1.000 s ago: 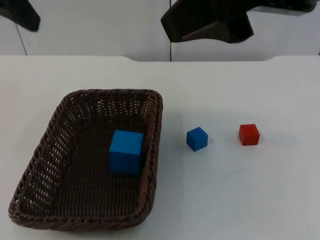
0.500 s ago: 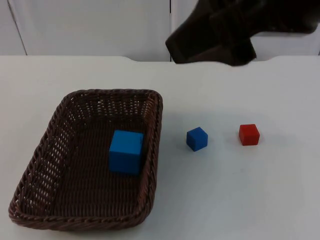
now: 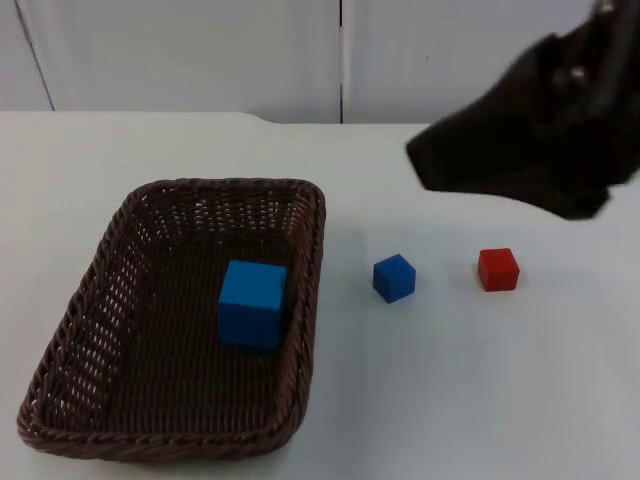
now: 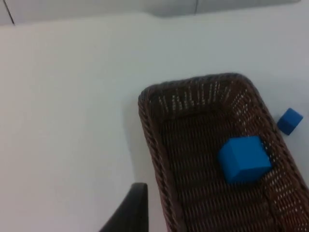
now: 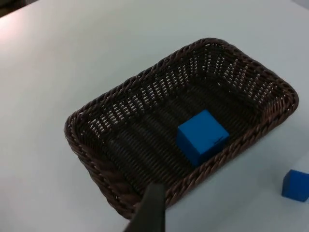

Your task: Pick up the basket with the left hand and place the largest block into the basket with the right hand.

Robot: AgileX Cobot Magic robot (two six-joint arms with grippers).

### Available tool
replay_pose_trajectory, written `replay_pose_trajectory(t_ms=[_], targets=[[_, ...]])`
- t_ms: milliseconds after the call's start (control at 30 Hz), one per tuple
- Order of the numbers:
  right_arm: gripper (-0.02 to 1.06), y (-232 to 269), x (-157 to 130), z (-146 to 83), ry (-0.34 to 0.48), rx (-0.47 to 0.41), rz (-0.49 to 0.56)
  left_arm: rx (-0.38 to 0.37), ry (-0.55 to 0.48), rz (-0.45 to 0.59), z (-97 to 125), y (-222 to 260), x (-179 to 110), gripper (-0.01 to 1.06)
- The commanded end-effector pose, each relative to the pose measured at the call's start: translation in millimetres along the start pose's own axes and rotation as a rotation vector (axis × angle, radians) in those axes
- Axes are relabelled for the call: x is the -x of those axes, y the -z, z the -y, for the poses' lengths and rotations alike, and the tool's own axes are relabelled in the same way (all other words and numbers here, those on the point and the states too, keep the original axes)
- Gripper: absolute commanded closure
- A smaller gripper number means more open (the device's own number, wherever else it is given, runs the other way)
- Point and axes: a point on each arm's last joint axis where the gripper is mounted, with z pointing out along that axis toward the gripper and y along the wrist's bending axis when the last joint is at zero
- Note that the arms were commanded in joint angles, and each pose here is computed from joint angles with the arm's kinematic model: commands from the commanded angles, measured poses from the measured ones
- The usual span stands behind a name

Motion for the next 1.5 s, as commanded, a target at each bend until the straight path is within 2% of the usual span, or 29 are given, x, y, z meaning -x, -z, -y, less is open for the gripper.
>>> replay_pose_trajectory(t_ms=[0,233,300,467,567,633,900,1167,1367,1467], targets=[[0.24,12,-3,1,-0.007,-0.008,0.038,0.007,-0.013,0.055,5,12,-7,0.00],[0.24,42,-10,-1,0.000,-0.007,0.105,0.036,-0.069,0.182,16,45,-18,0.00],[0.24,55,-9,-2,0.004,-0.009,0.148,0.066,-0.075,0.224,19,58,-25,0.00],[0.24,82,-13,-3,0.013,-0.005,0.209,0.119,-0.068,0.219,21,74,-41,0.00],[0.24,97,-21,-5,0.016,-0.001,0.227,0.194,-0.039,0.208,19,85,-54,0.00],[0.24,108,-28,-6,0.019,0.001,0.247,0.217,-0.026,0.215,19,91,-61,0.00],[0.24,142,-49,-8,0.050,-0.010,0.336,0.254,-0.023,0.305,27,114,-87,0.00],[0.24,169,-66,-9,0.093,-0.029,0.364,0.264,0.004,0.189,21,98,-102,0.00],[0.24,182,-82,-10,0.110,-0.031,0.327,0.251,0.039,0.081,14,71,-118,0.00],[0.24,188,-88,-10,0.107,-0.033,0.325,0.253,0.054,0.116,14,71,-115,0.00]])
